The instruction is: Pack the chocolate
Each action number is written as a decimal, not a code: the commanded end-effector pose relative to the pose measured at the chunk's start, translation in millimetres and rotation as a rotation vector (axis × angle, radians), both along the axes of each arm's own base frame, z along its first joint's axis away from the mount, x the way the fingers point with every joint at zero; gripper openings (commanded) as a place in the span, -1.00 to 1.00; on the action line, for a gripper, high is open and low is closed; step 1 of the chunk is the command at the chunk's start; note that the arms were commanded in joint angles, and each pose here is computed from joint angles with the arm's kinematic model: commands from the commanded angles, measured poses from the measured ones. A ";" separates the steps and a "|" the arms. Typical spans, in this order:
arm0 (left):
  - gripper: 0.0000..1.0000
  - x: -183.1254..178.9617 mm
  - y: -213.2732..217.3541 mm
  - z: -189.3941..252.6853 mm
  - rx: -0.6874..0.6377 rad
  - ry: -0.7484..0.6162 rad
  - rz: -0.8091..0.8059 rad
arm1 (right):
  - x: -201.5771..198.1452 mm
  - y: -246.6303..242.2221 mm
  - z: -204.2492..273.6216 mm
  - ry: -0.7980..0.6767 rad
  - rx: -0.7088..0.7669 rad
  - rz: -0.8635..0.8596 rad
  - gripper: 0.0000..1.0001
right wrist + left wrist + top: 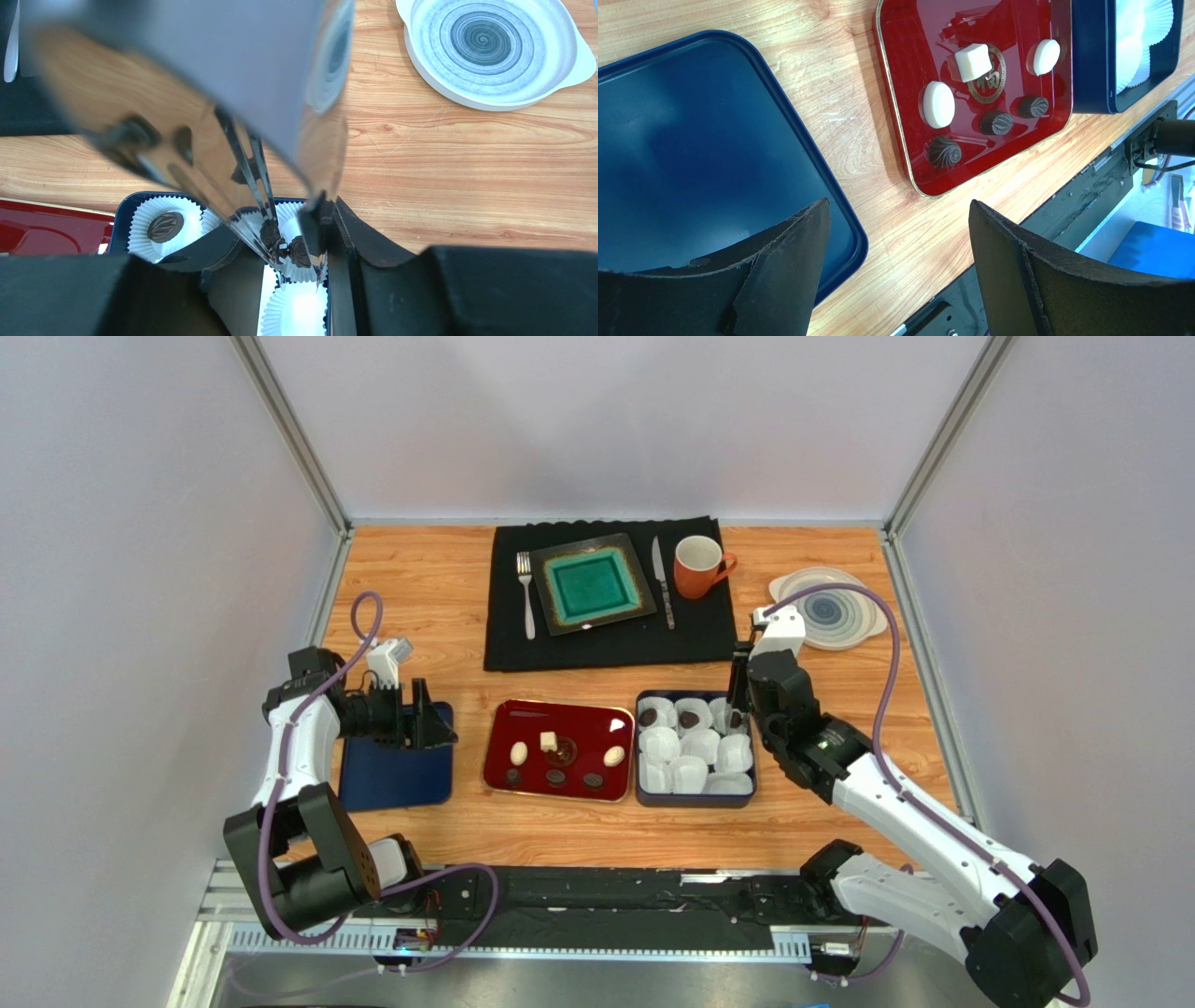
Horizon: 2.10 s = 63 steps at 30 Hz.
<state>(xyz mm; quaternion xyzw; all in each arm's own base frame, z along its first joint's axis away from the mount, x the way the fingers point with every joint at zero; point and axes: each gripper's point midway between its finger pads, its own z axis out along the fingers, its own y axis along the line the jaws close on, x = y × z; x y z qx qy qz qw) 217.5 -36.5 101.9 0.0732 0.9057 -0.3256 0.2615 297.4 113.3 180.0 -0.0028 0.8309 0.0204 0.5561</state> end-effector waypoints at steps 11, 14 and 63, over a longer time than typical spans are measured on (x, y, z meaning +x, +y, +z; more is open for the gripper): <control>0.62 8.9 1.0 17.9 0.006 -0.079 -0.020 | 13.7 15.8 40.1 -0.107 0.071 0.056 -0.21; 0.62 8.9 0.6 18.1 0.005 -0.076 -0.020 | 12.4 28.7 53.8 -0.127 0.113 0.119 -0.23; 0.62 3.4 3.1 8.7 0.037 -0.069 -0.037 | -21.6 328.4 43.9 -0.075 0.149 0.648 -0.09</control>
